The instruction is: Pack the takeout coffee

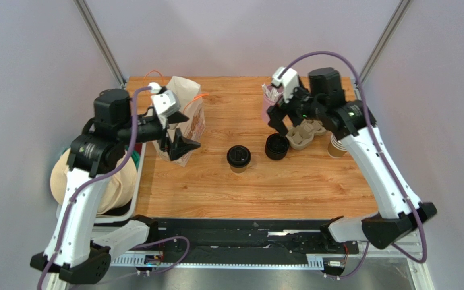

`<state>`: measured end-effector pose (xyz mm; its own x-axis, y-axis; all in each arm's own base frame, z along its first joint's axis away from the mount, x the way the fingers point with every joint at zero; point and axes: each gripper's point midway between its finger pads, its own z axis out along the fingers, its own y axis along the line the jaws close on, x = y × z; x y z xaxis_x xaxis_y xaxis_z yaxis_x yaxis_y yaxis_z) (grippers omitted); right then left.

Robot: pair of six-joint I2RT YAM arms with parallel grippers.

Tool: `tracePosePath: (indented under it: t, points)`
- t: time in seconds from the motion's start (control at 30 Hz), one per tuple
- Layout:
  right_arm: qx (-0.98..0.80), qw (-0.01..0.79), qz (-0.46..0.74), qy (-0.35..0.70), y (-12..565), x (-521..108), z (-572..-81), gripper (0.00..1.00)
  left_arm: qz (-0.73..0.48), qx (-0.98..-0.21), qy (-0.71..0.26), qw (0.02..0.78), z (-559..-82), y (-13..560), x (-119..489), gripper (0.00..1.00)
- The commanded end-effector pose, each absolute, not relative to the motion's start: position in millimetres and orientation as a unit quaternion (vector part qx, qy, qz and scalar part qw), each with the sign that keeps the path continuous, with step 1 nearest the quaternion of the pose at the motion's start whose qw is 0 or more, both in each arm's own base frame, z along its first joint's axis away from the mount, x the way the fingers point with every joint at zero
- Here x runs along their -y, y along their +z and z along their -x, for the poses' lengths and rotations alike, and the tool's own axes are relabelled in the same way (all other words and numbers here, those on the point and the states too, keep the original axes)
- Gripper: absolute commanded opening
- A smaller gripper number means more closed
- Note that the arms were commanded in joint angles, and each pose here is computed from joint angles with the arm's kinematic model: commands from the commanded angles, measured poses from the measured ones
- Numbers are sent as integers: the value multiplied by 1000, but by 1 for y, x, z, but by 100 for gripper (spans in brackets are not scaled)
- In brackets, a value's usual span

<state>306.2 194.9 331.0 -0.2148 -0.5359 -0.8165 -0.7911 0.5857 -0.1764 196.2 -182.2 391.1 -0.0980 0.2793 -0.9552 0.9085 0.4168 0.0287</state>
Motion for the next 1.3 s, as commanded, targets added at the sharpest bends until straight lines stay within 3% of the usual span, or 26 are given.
tracePosePath:
  t: [0.0, 0.17, 0.67, 1.27]
  points:
    - [-772, 474, 364, 216, 335, -191, -305, 99, -454, -695, -329, 451, -212, 362, 210, 99]
    - [-784, 465, 329, 247, 325, -184, -304, 99, -448, -729, -365, 367, -230, 319, 244, 99]
    - [-798, 419, 327, 284, 282, -186, -291, 98, -384, -827, -348, 218, -289, 195, 291, 99]
    - [-802, 388, 331, 310, 252, -187, -281, 96, -380, -835, -370, 144, -294, 142, 305, 99]
